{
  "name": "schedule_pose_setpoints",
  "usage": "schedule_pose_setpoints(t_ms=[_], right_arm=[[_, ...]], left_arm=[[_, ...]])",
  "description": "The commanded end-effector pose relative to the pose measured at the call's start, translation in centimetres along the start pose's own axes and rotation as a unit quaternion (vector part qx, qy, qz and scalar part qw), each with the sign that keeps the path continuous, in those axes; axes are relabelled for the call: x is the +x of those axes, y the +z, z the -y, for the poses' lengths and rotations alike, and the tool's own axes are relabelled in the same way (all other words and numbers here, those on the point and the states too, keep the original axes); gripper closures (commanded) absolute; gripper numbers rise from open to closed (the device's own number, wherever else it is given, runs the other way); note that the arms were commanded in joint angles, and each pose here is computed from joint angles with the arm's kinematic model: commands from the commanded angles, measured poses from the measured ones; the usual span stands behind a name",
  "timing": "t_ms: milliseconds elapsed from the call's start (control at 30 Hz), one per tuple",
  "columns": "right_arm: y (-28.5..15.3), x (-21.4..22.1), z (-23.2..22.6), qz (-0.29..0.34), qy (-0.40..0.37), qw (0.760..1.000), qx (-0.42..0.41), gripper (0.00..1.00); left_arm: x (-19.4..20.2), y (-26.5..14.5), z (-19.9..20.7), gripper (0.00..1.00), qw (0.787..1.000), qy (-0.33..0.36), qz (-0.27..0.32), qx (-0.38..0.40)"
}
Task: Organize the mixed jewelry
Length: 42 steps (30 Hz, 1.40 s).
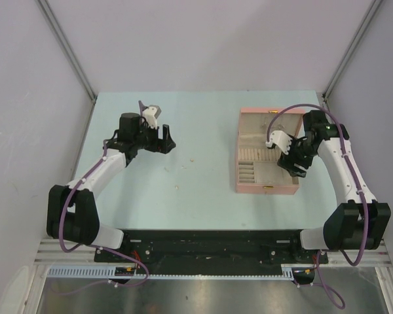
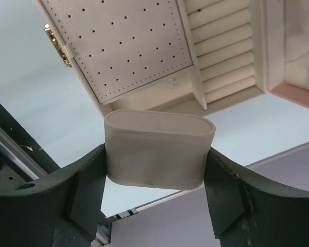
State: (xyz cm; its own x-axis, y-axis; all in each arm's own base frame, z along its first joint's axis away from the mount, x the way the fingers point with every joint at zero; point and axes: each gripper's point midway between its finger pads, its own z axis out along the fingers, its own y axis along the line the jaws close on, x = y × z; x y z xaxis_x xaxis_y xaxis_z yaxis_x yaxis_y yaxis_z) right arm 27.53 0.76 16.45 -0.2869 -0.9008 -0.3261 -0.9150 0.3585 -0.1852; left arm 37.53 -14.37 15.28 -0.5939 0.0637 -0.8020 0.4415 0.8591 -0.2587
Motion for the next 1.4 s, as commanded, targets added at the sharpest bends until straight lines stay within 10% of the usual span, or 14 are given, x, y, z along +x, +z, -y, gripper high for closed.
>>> schedule_pose_setpoints(t_ms=[0, 1367], right_arm=[[1.2, 0.3, 0.2, -0.001, -0.044, 0.999, -0.01, 0.54], [5.5, 2.9, -0.9, 0.013, -0.196, 0.976, -0.089, 0.6]], left_arm=[[-0.9, 0.3, -0.3, 0.12, 1.0, 0.015, 0.013, 0.003], [-0.3, 0.8, -1.0, 0.13, 1.0, 0.015, 0.003, -0.01]])
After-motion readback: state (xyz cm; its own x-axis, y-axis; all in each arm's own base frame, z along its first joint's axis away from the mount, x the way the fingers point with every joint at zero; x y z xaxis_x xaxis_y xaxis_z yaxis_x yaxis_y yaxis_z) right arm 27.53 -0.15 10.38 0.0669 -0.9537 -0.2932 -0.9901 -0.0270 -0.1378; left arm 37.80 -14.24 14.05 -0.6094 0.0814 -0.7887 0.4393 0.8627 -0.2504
